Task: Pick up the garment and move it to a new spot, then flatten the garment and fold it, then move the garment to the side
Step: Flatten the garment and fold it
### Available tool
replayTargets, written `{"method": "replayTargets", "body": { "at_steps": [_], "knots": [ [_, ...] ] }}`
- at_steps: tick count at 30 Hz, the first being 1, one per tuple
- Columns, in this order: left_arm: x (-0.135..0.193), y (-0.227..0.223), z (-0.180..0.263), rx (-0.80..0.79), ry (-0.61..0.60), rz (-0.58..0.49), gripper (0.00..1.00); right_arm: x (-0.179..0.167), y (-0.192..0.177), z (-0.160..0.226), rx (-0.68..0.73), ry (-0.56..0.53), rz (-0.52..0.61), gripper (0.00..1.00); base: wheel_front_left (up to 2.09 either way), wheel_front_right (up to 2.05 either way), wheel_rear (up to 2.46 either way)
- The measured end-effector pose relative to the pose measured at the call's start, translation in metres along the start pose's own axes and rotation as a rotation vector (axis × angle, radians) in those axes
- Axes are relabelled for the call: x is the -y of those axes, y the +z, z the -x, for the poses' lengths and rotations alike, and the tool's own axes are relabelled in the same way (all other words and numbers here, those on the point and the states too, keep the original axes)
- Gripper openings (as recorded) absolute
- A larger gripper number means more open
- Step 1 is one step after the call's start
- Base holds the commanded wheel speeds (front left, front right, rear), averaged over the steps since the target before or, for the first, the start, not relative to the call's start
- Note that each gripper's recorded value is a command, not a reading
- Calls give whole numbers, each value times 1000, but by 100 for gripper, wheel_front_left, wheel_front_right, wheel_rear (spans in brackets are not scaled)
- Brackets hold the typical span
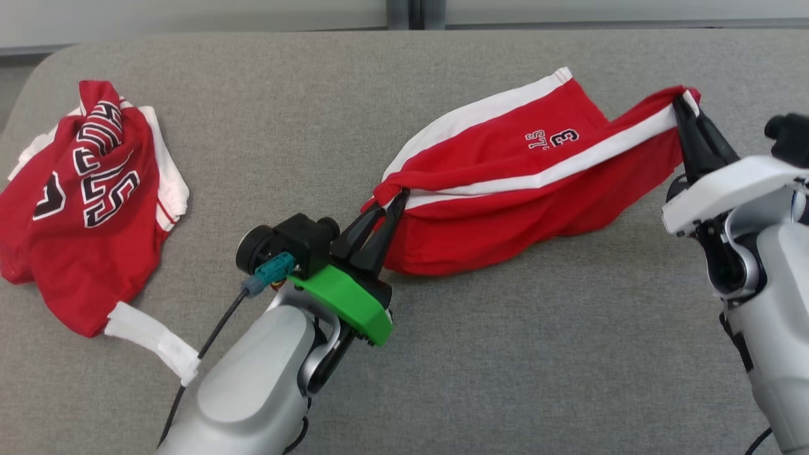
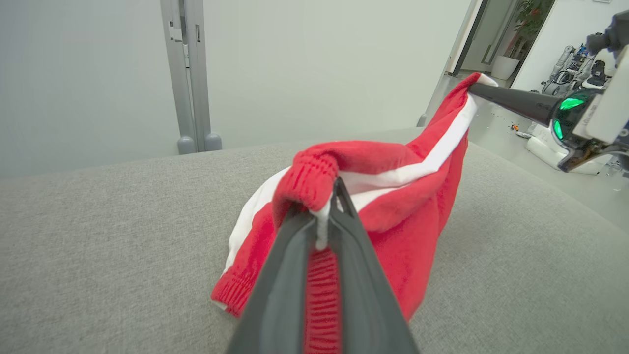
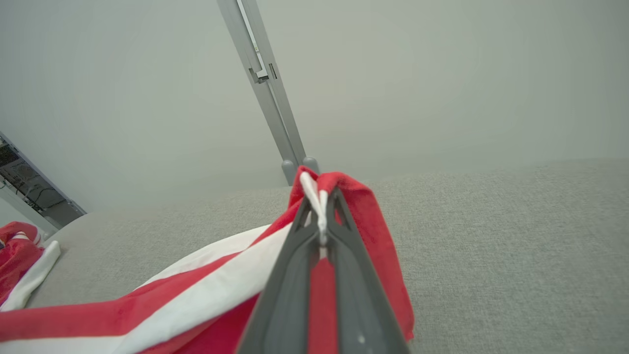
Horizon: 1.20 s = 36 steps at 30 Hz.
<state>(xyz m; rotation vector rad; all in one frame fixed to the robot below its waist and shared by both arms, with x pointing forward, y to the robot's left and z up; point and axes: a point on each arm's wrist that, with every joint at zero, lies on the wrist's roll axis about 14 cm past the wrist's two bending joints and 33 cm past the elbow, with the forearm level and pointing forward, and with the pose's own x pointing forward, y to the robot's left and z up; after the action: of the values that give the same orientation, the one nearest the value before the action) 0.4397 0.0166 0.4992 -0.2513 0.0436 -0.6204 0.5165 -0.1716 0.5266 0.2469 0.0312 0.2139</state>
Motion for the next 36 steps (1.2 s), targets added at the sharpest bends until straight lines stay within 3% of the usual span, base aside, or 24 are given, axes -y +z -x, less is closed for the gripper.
{"method": "replayTargets", "body": {
  "at_steps": [10, 15, 16, 17, 18, 19, 26, 36],
  "knots": [
    [-46, -14, -27, -55, 75, 21, 0, -5, -28, -86, -109, 1, 29, 0, 0, 0, 0],
    [-63, -27, -30, -94, 107, 25, 0, -4, -49, -111, -158, -16, 23, 0, 0, 0, 0],
    [-65, -30, -30, -102, 111, 25, 4, -4, -56, -114, -175, -18, 26, 0, 0, 0, 0],
    [-66, -31, -30, -106, 116, 28, 45, -6, -60, -117, -183, -17, 26, 3, 0, 0, 0],
    [-68, -33, -30, -110, 121, 31, 83, -7, -63, -119, -187, -16, 28, 38, 0, 0, 0],
    [-70, -35, -29, -117, 128, 31, 100, -8, -64, -122, -183, -17, 25, 100, 0, 0, 0],
    [-82, -26, -23, -101, 165, -9, 100, -13, -75, -117, -203, -13, 35, 100, 0, 0, 0],
    [-115, -7, 25, -30, 305, -59, 100, 29, -89, -79, -289, -68, 126, 100, 0, 0, 0]
  ]
}}
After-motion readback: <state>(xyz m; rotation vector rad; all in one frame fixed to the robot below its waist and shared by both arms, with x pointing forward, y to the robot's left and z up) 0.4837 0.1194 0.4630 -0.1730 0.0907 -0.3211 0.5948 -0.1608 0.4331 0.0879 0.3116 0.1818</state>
